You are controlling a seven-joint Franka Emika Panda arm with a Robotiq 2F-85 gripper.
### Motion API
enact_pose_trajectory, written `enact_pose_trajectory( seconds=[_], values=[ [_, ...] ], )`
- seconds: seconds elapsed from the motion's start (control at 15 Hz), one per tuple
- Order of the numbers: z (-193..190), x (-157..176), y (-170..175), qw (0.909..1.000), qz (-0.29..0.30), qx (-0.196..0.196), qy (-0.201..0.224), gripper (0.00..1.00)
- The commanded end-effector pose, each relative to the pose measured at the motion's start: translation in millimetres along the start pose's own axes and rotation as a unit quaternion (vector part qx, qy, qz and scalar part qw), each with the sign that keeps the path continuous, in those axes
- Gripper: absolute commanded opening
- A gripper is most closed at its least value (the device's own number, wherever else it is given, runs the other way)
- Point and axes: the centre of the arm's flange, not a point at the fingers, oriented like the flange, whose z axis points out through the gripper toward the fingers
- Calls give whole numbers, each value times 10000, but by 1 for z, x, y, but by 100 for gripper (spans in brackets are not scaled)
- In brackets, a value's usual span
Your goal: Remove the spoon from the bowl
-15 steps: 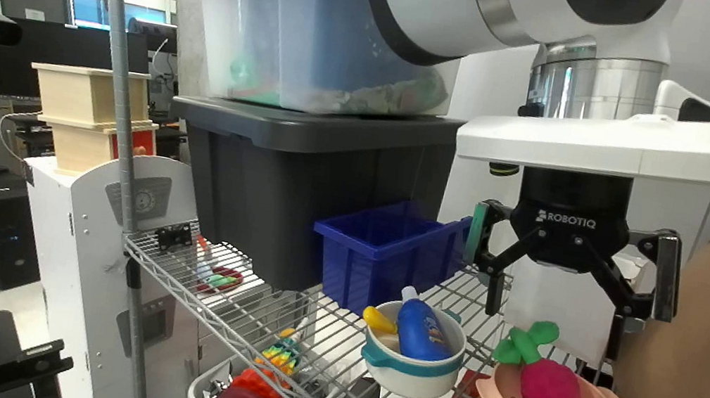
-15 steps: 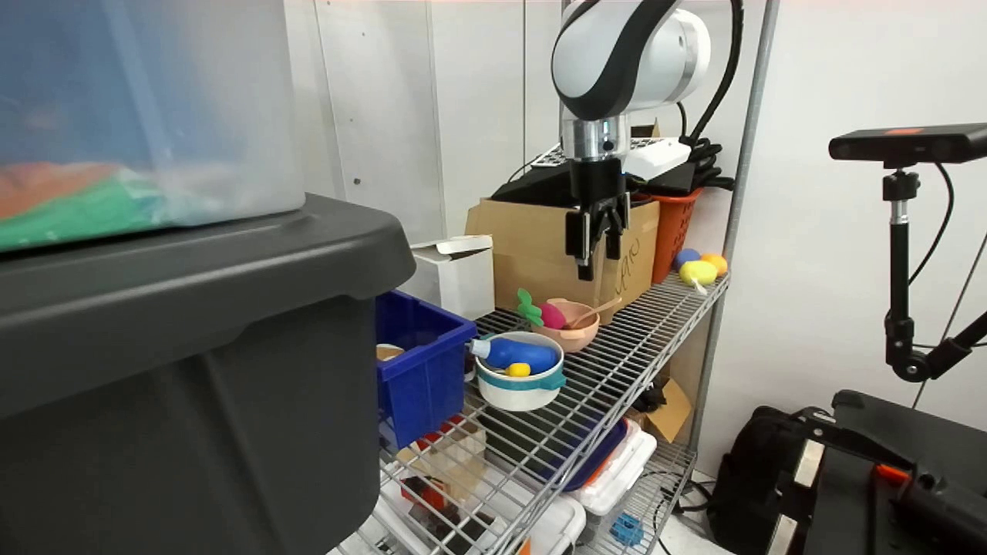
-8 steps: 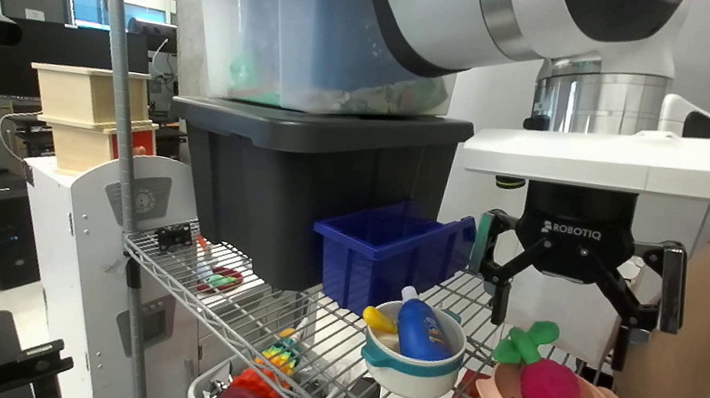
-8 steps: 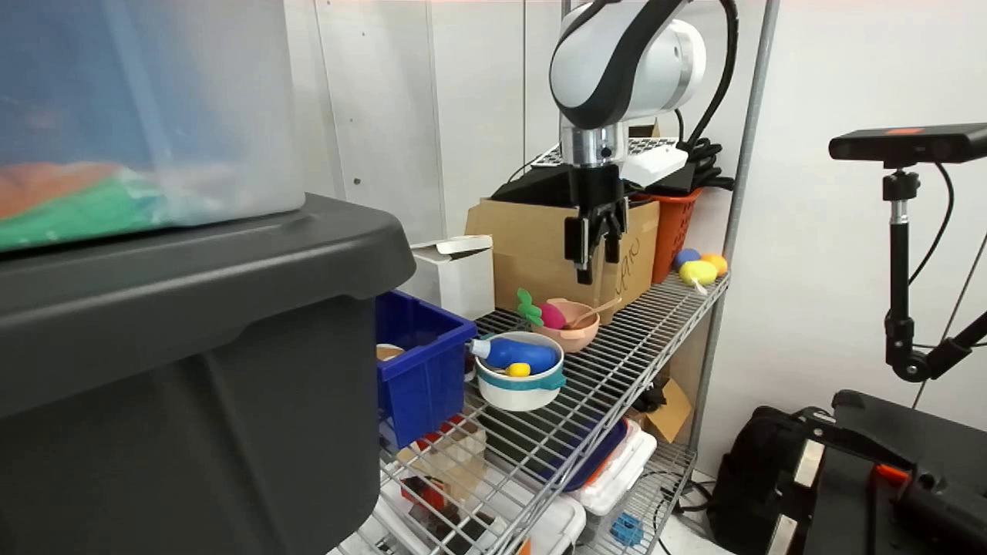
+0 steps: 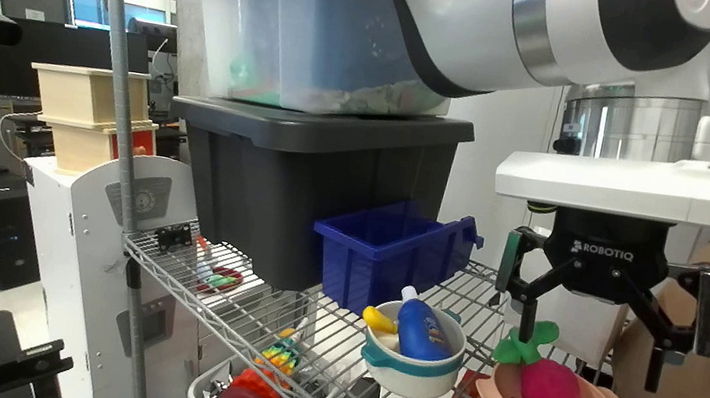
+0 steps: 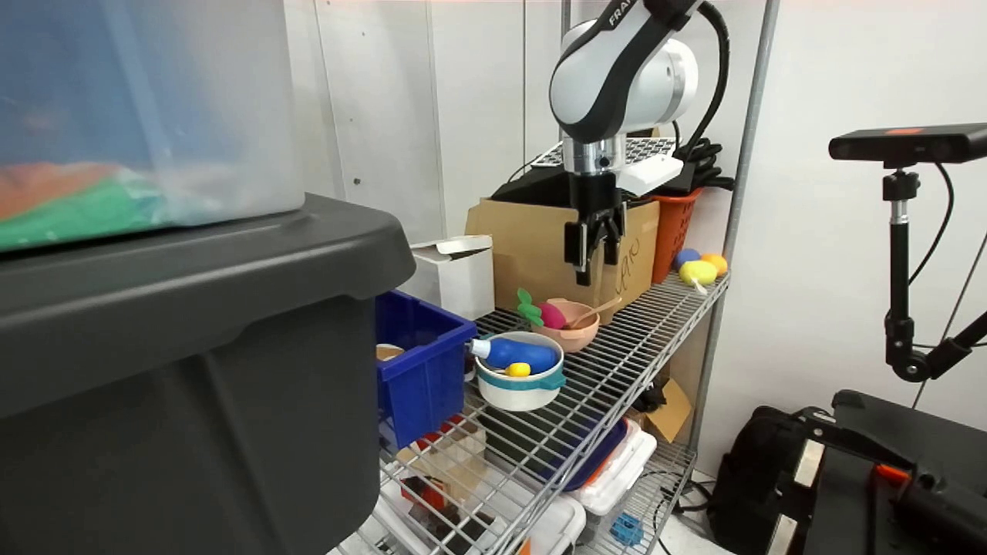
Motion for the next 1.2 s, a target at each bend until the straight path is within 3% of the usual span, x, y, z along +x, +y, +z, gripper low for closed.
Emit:
enact_pose_trajectory(
  seconds=[0.0, 1.13],
  values=[
    [4, 7, 4, 9999, -139, 31, -37, 100],
    [49, -2, 11, 9983, -495, 54, -316, 100]
  ],
)
